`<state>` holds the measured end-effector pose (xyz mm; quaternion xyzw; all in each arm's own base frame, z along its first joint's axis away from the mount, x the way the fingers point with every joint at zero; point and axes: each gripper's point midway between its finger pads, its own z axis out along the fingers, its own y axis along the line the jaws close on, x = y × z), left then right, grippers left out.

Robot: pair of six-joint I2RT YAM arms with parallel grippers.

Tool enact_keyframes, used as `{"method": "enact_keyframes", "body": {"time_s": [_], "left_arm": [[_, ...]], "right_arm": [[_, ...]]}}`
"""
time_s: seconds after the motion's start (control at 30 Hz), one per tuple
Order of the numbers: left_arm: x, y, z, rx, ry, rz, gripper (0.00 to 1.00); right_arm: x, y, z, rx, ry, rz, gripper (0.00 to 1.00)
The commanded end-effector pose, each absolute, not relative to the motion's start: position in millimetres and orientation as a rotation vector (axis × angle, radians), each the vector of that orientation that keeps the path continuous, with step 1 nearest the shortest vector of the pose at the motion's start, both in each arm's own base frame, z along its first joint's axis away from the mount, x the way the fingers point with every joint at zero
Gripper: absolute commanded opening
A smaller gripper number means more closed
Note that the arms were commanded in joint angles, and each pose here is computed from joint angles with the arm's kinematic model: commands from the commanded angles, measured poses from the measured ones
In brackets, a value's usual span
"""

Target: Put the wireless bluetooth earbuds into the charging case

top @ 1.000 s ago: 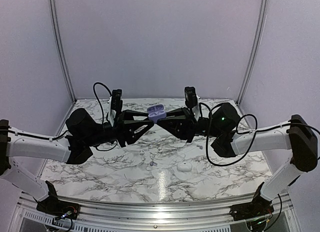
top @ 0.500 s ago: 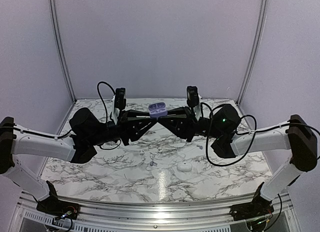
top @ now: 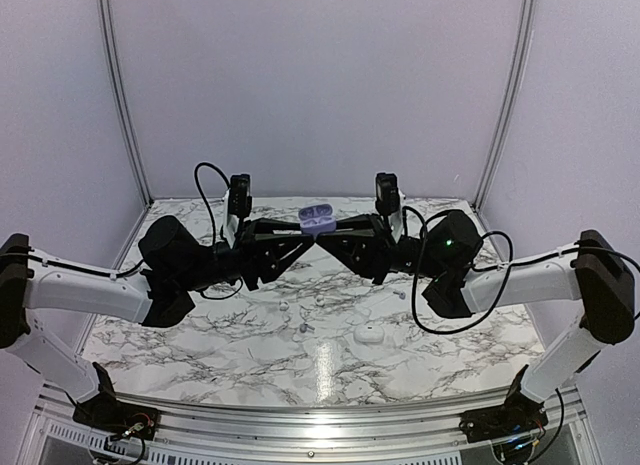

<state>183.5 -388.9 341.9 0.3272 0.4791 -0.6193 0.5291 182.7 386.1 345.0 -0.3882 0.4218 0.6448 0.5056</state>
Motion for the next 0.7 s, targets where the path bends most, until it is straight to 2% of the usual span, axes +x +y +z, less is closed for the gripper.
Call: {"method": "enact_keyframes", "body": {"time_s": [0.0, 0.2, 0.43, 0.5, 0.67], "left_arm": [[179.8, -385.7, 363.7, 0.765, 1.054, -1.489, 0.34], [180.1, -386.0, 362.7, 0.761, 1.060, -1.495, 0.34], [181.2, -387.9, 361.2, 0.762, 1.066, -1.499, 0.23], [180.6, -387.7, 359.9, 0.765, 1.068, -1.499, 0.20], [178.3, -387.1, 354.4, 0.779, 1.079, -1.506, 0.15]], "right_arm": [[175.4, 388.7, 341.2, -0.956, 1.016, 1.569, 0.00], [176.3, 389.1, 339.4, -0.951, 1.021, 1.572, 0.00], [176.8, 390.2, 339.8, -0.954, 1.021, 1.571, 0.00], [177.2, 390.4, 339.5, -0.957, 1.027, 1.566, 0.05], [184.2, 388.8, 336.2, -0.957, 1.073, 1.560, 0.25]]}}
